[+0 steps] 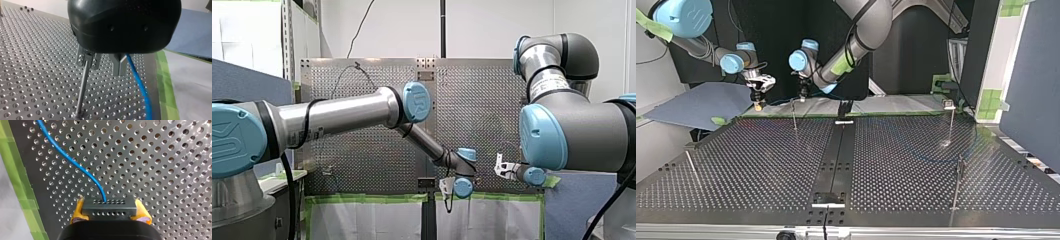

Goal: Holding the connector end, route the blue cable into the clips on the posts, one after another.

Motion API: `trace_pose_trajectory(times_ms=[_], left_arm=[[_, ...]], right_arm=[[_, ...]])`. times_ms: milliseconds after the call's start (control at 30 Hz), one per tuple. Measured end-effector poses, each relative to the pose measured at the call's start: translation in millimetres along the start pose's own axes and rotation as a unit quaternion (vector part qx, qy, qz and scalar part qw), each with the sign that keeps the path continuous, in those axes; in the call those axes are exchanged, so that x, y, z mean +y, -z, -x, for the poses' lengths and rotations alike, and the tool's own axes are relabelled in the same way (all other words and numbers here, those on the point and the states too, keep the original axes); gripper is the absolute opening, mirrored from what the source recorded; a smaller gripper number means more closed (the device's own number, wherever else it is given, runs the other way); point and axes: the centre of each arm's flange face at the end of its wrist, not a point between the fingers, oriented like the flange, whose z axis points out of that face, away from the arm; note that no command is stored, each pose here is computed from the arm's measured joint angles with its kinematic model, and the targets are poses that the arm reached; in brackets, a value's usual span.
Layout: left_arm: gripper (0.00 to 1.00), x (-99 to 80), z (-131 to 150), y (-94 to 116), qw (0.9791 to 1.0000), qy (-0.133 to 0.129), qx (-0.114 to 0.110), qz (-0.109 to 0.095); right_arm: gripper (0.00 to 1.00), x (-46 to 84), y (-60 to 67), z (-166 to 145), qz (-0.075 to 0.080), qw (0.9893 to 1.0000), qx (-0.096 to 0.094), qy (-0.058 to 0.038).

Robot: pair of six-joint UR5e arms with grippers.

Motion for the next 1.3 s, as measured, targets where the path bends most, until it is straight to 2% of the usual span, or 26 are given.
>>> trace_pose_trajectory(times_ms=[400,933,1133,1300], left_arm=[[0.0,-3.6,26,-21,0.9993,0.027,-0.023,-0.013],[0.0,27.9,41,-47,0.999,0.034,-0.028,-0.006],[0.0,42.5,52,-62,0.9984,0.042,-0.038,0.002],[0.0,62.6,65,-79,0.9975,0.05,-0.048,0.013]], right_arm=[[0.0,0.5,-1.1,1,0.0,1.0,0.001,0.0002],[0.0,8.1,-16.4,3,-0.002,1.0,0.006,-0.0002],[0.0,13.1,-27.5,5,-0.008,1.0,0.0,-0.0001],[0.0,16.9,-41.8,-6,-0.012,0.9999,0.009,0.0031]])
